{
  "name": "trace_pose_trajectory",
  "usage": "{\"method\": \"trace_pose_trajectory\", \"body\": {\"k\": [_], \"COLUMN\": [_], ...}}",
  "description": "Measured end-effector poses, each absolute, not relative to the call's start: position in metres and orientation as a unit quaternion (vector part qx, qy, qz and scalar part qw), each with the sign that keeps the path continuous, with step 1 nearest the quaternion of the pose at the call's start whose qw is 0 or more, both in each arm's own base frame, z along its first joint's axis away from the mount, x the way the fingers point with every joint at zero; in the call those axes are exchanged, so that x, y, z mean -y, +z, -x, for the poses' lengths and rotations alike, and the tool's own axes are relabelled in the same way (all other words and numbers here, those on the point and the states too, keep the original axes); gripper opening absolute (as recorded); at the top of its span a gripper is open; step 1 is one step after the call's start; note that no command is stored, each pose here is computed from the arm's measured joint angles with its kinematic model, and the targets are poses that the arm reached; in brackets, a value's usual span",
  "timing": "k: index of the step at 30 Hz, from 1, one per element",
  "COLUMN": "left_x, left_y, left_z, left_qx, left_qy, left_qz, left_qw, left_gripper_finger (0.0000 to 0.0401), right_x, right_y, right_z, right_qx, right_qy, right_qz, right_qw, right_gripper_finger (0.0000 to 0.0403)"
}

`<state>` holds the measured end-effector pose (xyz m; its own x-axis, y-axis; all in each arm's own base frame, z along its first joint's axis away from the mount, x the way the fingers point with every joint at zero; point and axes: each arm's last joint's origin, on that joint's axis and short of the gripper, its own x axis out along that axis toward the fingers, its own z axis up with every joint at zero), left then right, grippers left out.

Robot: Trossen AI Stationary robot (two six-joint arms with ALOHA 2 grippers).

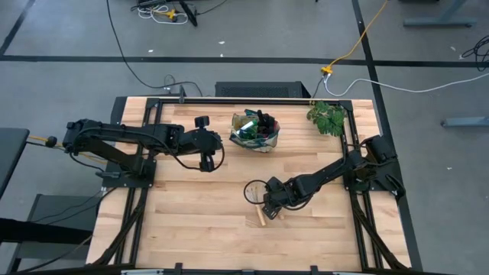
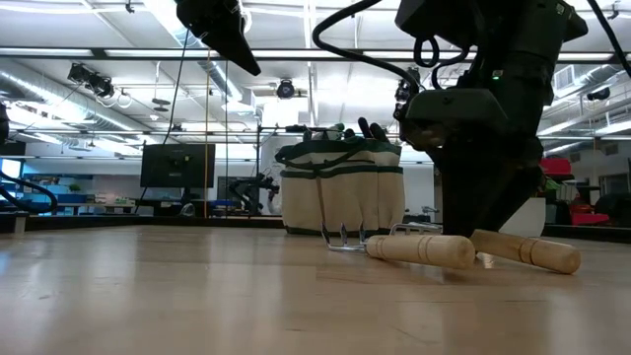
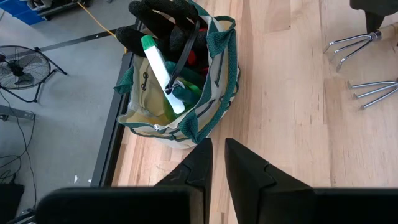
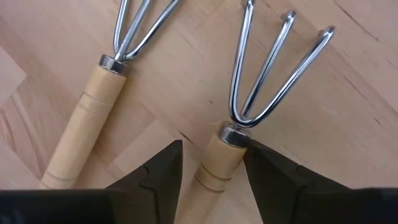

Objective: Pick & Place Garden tools in Gardening bag
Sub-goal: Put the right hand cultivator into the tool bag

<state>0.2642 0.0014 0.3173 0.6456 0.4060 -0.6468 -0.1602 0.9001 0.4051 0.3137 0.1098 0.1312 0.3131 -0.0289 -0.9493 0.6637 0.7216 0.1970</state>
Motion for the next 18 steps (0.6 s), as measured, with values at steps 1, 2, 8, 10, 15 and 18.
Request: {"method": "trace_pose_trajectory", "body": {"k": [1, 2, 8, 10, 15, 18], "left_x": [-0.0013, -0.0013, -0.0013, -0.0014, -0.0013, -0.0013], "left_y": [0.3173, 0.3173, 0.3173, 0.3173, 0.3173, 0.3173], "left_z": [-0.2642, -0.2642, -0.2642, -0.2642, -0.2642, -0.2642], "left_qx": [-0.390, -0.390, -0.390, -0.390, -0.390, -0.390], "left_qy": [0.158, 0.158, 0.158, 0.159, 0.158, 0.158], "left_qz": [-0.158, -0.158, -0.158, -0.158, -0.158, -0.158], "left_qw": [0.893, 0.893, 0.893, 0.893, 0.893, 0.893], "left_gripper_finger": [0.0048, 0.0048, 0.0048, 0.0048, 0.0048, 0.0048], "right_x": [-0.1098, -0.1098, -0.1095, -0.1093, -0.1090, -0.1093], "right_y": [0.1312, 0.1312, 0.1307, 0.1306, 0.1302, 0.1302], "right_z": [-0.3137, -0.3137, -0.3132, -0.3130, -0.3121, -0.3120], "right_qx": [-0.539, -0.539, -0.539, -0.539, -0.543, -0.545], "right_qy": [-0.230, -0.230, -0.234, -0.236, -0.237, -0.236], "right_qz": [-0.295, -0.295, -0.296, -0.297, -0.298, -0.300], "right_qw": [0.755, 0.755, 0.753, 0.752, 0.748, 0.746], "right_gripper_finger": [0.0178, 0.0177, 0.0153, 0.0137, 0.0084, 0.0055]}}
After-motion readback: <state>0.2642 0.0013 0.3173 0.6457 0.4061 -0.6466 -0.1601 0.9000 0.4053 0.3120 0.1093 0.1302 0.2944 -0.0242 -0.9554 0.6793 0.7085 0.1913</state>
